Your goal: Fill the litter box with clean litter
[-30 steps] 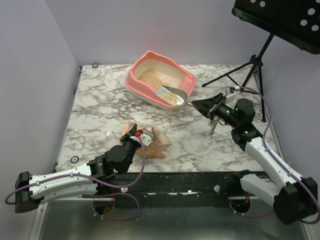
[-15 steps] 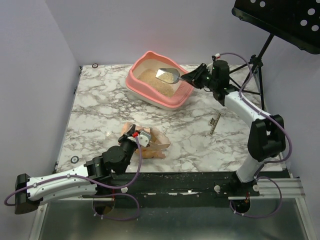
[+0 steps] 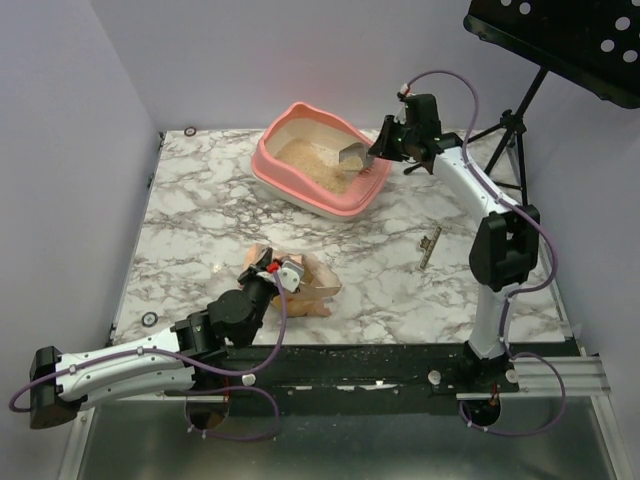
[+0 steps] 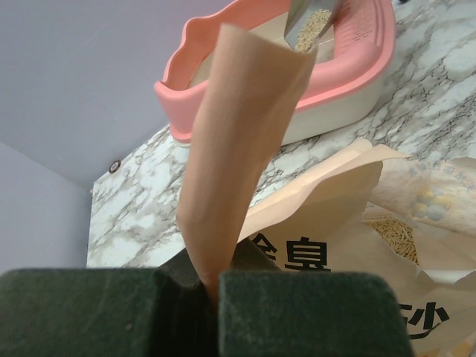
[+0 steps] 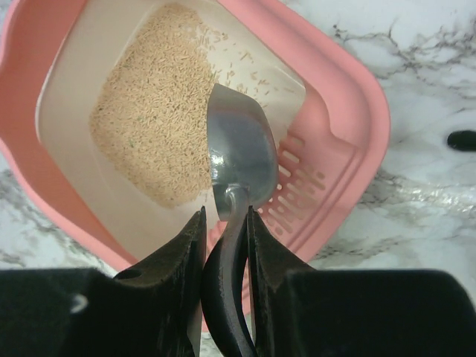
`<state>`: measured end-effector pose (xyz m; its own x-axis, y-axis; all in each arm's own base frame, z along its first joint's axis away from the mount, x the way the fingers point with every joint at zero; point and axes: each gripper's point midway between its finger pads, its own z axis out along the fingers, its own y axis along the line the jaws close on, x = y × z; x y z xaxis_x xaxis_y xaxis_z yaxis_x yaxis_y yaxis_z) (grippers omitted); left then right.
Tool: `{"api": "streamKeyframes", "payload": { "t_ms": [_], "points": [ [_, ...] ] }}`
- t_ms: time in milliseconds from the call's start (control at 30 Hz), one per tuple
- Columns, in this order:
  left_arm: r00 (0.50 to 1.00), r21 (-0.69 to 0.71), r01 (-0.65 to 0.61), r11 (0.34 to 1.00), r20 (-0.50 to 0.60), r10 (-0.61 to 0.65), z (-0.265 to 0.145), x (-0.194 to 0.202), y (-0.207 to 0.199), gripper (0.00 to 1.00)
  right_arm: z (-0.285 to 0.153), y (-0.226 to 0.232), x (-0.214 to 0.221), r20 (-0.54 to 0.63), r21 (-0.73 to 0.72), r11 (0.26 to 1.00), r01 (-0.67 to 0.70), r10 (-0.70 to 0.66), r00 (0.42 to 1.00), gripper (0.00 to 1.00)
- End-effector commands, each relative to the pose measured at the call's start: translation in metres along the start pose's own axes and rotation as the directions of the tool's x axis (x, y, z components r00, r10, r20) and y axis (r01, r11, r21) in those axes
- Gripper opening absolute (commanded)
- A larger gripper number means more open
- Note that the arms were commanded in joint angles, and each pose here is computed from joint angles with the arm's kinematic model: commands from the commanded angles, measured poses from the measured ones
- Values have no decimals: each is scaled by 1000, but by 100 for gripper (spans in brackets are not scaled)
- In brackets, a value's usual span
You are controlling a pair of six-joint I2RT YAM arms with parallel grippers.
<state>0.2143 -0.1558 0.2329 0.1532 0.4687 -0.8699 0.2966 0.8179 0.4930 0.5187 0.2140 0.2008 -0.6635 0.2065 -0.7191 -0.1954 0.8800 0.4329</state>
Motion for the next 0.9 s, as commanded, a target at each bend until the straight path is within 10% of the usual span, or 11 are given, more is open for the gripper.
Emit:
{"api": "streamKeyframes", "payload": {
  "t_ms": [0,533,867],
  "points": [
    [988,-56,132,990,86,-126,2,-36,22,0,-6,20,-16,6,64,961,268,-269,963,1],
    [989,-60,127,990,80,-122,3,-35,23,0,-46,81,-53,56,328,656,680,-732,679,0],
    [988,-57,134,989,86,-129,2,-36,25,0,-108,111,-70,221,286,732,618,-678,701,1]
  ]
}}
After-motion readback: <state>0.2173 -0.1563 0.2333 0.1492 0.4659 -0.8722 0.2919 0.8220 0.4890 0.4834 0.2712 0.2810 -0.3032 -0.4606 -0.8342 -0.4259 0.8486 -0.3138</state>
